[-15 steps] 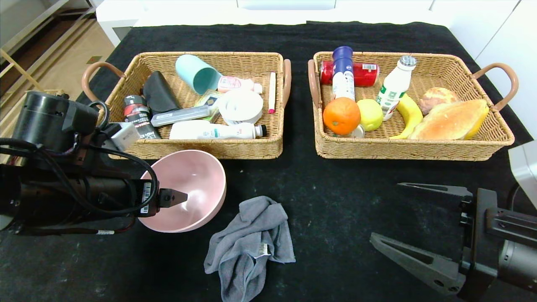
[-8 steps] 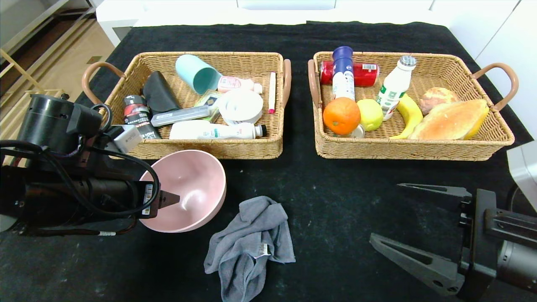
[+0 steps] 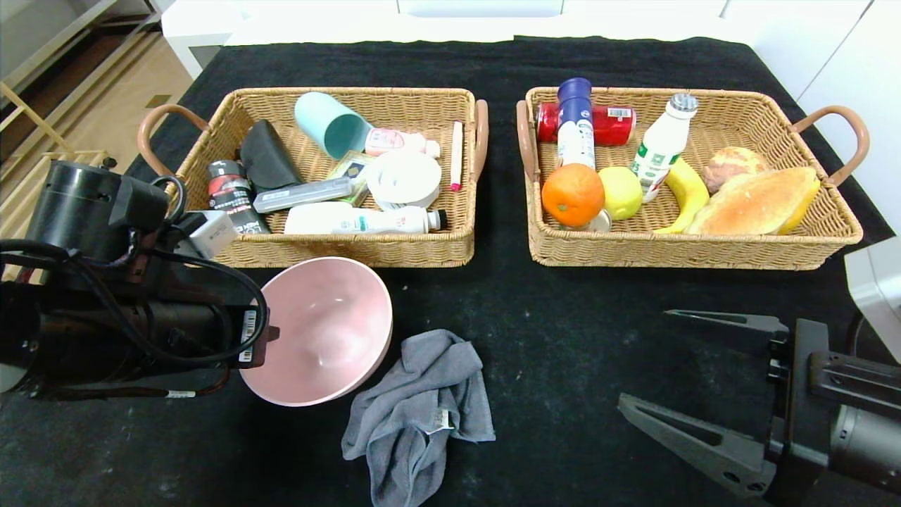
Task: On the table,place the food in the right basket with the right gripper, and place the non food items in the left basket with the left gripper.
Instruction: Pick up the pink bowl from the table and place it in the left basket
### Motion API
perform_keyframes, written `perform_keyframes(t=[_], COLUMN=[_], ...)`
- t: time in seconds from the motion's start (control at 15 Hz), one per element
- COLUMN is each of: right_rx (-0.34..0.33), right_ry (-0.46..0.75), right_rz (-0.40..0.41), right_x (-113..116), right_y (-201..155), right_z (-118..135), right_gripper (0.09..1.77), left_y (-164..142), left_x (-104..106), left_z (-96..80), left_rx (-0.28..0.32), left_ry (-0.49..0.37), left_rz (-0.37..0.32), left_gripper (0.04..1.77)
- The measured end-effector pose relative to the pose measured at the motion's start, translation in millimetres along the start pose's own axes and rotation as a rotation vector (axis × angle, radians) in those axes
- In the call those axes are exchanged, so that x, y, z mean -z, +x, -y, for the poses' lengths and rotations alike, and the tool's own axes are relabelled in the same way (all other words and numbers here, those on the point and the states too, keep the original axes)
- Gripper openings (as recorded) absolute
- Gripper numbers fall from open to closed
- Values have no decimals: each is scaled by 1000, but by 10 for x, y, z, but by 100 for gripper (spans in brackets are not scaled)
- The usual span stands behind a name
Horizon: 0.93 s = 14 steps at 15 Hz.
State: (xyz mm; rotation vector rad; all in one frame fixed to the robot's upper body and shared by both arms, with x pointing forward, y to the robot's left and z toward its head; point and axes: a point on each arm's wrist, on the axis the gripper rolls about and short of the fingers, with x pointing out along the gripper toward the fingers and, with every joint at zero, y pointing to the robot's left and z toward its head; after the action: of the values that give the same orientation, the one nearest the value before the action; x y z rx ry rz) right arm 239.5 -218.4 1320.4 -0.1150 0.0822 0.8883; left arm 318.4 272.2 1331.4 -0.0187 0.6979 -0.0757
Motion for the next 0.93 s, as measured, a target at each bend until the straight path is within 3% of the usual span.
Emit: perform_keyframes(t=[0.93], right_rx=[4], right_ry=[2], right_rz=[-7], right_x=[14], right_y=[7], right_z=[11], right_gripper=[171], left_y=[3], left_x=[7], left_z=[-28], left_rx=[-13], left_ry=[-3], left_rz=[-6], left_gripper=[17])
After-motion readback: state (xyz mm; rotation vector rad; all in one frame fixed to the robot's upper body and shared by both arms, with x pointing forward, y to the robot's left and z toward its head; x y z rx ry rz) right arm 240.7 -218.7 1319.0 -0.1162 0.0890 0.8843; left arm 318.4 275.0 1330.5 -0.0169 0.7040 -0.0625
